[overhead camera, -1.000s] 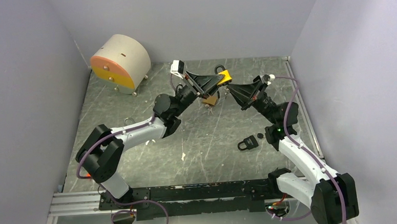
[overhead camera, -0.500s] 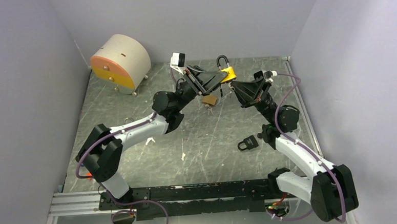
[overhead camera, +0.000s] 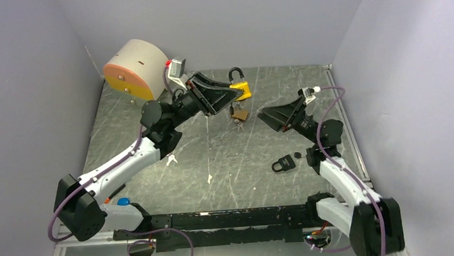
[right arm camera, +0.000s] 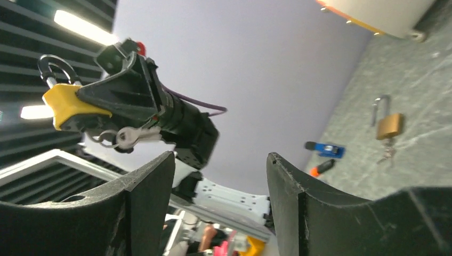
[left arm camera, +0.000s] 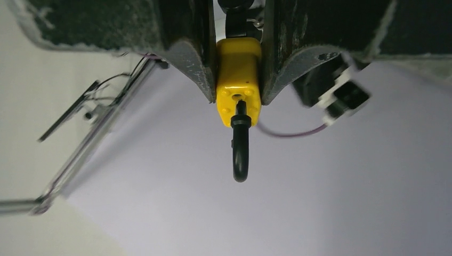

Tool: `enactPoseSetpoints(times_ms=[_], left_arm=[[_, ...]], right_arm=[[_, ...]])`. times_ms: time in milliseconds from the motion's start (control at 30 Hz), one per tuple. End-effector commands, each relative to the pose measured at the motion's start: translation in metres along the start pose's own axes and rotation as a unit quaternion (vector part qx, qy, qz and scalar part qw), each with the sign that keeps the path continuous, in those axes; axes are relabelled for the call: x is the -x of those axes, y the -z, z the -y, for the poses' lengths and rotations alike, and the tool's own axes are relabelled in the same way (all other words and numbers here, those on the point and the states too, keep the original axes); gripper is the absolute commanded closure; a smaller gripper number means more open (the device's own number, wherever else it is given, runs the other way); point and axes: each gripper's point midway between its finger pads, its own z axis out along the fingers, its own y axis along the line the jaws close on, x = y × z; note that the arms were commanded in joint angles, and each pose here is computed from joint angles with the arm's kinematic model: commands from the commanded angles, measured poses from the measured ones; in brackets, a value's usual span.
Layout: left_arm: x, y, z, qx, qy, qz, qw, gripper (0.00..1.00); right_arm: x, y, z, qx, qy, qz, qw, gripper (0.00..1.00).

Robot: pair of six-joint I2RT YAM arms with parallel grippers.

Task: Unlock with the key
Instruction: Unlock the lock.

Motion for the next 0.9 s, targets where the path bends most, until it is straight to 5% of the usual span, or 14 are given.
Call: enactPoseSetpoints(times_ms=[0,100,333,867], left_arm=[[-0.034,0.012,-0.013,0.033,-0.059,-0.128,0.989,0.97],[-0.050,0.022,-0.016,0.041,-0.063,-0.187,0.980,0.98],[-0.060,0.022,0.005,-0.005,-0.052,-0.259,0.964,0.97],[-0.062,0.017,0.015,-0.038,-0.017,-0.271,0.962,0.97]], right_arm=[[0.001,0.006,-0.003,-0.065,0.170,-0.004,0.983,0.32],[0.013,0.003,-0.037,-0.087,0.250,0.016,0.964,0.27],[0.017,-0.010,-0.094,-0.042,0.267,0.025,0.962,0.25],[-0.020,-0.016,-0.132,0.057,0.309,-0.073,0.947,0.21]])
